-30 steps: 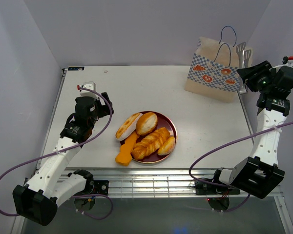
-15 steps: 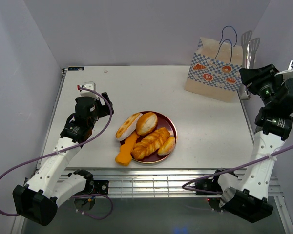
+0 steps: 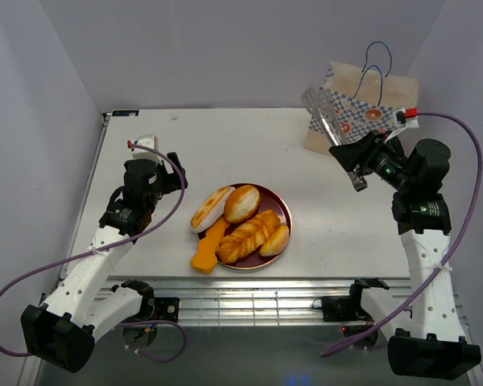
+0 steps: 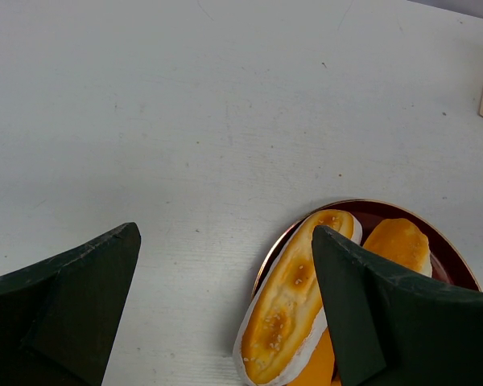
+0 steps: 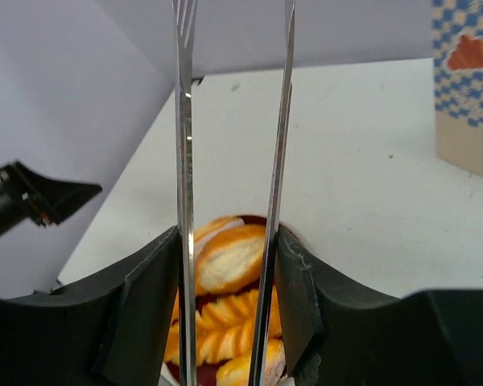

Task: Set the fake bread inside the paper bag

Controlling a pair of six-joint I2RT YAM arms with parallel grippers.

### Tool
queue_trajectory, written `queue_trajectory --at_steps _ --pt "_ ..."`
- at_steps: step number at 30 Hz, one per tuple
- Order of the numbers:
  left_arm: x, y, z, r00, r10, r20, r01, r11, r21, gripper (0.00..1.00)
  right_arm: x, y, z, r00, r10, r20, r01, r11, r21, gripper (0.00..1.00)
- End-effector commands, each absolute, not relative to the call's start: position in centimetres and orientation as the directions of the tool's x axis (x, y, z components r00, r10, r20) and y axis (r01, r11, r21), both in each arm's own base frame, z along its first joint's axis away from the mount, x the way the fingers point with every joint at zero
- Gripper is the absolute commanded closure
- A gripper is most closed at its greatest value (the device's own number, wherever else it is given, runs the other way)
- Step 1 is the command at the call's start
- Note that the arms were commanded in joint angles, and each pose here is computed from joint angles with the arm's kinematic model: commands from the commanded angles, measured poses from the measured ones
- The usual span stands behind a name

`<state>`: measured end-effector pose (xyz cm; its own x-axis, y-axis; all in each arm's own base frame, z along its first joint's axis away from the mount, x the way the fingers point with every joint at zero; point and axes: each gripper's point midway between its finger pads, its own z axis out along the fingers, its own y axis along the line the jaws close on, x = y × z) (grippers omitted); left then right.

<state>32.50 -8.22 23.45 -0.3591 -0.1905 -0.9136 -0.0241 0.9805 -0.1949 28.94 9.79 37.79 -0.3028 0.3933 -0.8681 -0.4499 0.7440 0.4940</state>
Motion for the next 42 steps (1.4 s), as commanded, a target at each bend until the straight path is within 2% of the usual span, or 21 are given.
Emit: queue_trajectory --at_steps 1,7,14,20,26,31,42 --pt "32.6 -8.2 24.8 -0.337 -0.201 -0.92 -0.029 0.979 -0.203 0.02 26.5 13.4 36.6 -0.292 0.207 -0.934 -0.6 0.72 0.348 0.46" --pt "32.7 -8.0 24.6 -0.34 -0.197 -0.92 -0.041 0.98 -0.195 0.02 23.7 16.3 30.2 -0.393 0.053 -0.918 -0.665 0.674 0.323 0.44" --pt "32.9 -7.7 24.3 -0.343 -0.19 -0.92 -0.055 0.982 -0.182 0.02 21.4 14.8 23.9 -0.566 -0.046 -0.823 -0.563 0.751 0.345 0.43" --pt "33.0 -7.8 24.0 -0.353 -0.186 -0.917 -0.055 0.982 -0.178 0.02 20.0 14.1 22.8 -0.609 0.007 -0.793 -0.495 0.778 0.386 0.41" --pt "33.1 -7.9 23.7 -0.36 -0.184 -0.915 -0.054 0.983 -0.176 0.02 18.2 13.5 19.9 -0.749 0.092 -0.656 -0.327 0.81 0.487 0.41" --pt "33.1 -7.9 23.7 -0.365 -0.182 -0.913 -0.053 0.983 -0.175 0.02 16.9 13.3 19.7 -0.762 0.138 -0.633 -0.286 0.805 0.52 0.42" --pt "33.1 -8.1 23.4 -0.378 -0.179 -0.908 -0.048 0.984 -0.174 0.02 13.6 13.6 16.4 -0.84 0.108 -0.531 -0.262 0.777 0.572 0.44"
